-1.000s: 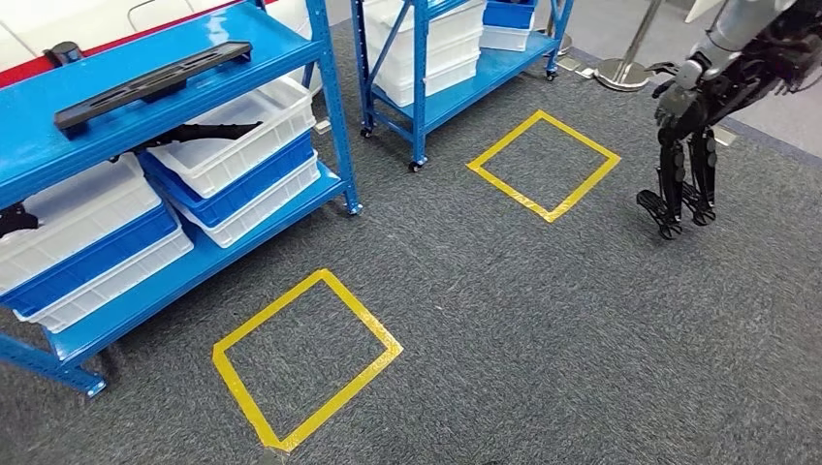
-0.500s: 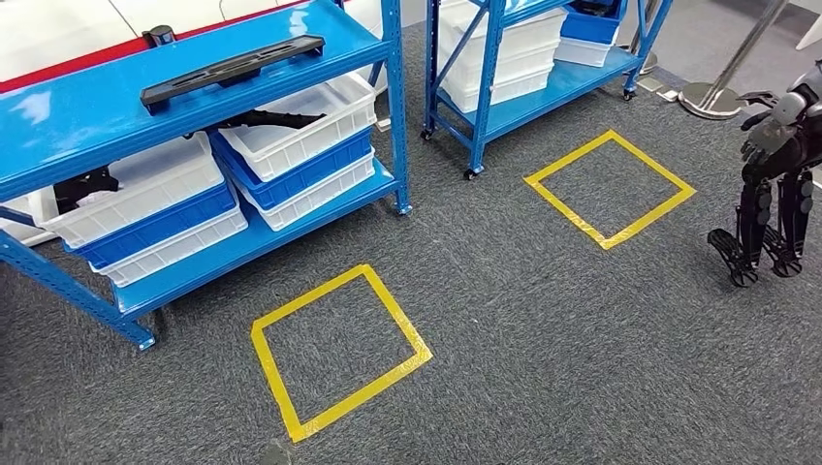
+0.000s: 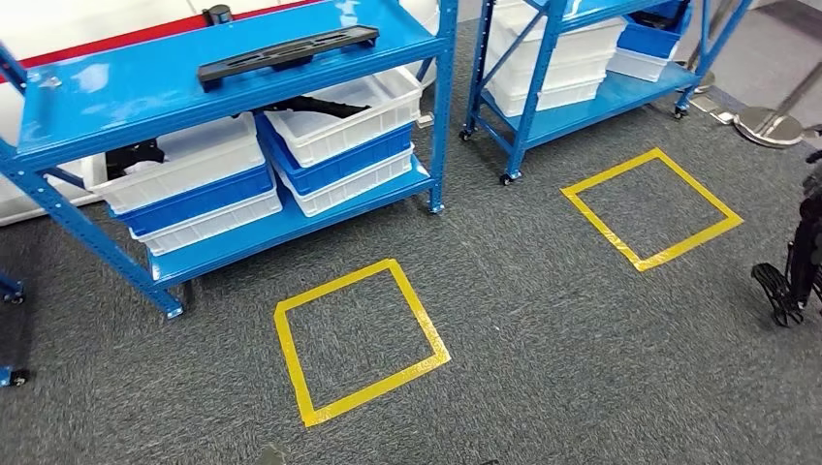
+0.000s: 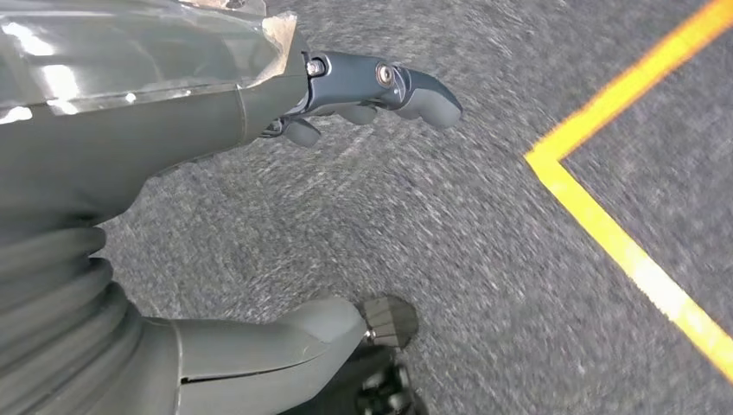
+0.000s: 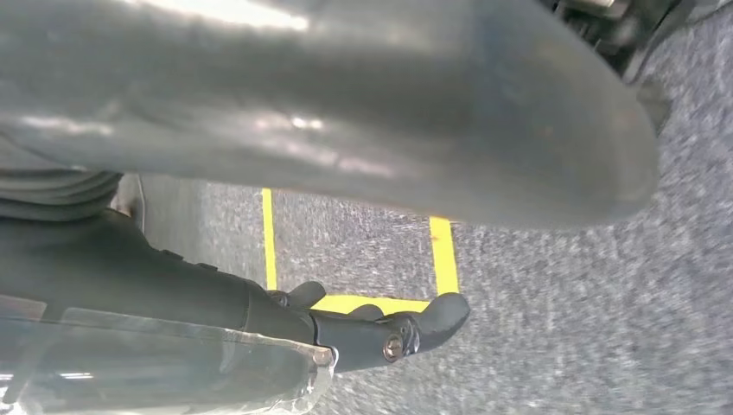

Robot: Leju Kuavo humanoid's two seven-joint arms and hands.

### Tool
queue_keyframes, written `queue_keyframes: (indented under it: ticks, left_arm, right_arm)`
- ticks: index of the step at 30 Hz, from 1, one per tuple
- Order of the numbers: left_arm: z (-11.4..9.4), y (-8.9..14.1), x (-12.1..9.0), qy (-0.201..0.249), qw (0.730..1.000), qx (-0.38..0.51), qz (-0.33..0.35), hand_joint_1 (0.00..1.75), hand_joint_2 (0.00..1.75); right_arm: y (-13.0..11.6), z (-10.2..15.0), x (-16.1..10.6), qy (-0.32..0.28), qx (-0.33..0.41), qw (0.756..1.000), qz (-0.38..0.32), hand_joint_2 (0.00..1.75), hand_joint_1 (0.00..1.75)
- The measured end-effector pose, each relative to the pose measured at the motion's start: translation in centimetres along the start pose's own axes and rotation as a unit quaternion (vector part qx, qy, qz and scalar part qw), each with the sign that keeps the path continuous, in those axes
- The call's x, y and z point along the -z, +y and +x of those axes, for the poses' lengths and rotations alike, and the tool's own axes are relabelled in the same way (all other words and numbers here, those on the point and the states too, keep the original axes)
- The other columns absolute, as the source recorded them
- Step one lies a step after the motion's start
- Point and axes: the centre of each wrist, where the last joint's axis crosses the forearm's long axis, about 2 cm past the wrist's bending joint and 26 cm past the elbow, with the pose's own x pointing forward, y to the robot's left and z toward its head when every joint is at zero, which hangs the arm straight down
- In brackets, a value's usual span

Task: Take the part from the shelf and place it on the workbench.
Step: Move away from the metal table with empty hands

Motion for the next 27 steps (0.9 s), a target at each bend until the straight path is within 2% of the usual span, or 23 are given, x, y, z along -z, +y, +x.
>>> queue_keyframes:
  ticks: [8,27]
  left_arm:
    - [-0.1,-0.1,-0.1,0.001,1.0,-0.004,0.0,0.0,1.75]
    - [0.5,0.2,0.3,0.008,1.0,-0.013,0.01,0.0,1.75]
  right_arm:
    - [-0.3,-0.5,0.1,0.005,-0.003,1.0,-0.002,0.0,0.0]
    - [0.1,0.5,-0.1,0.006,-0.012,1.0,0.003,0.0,0.0]
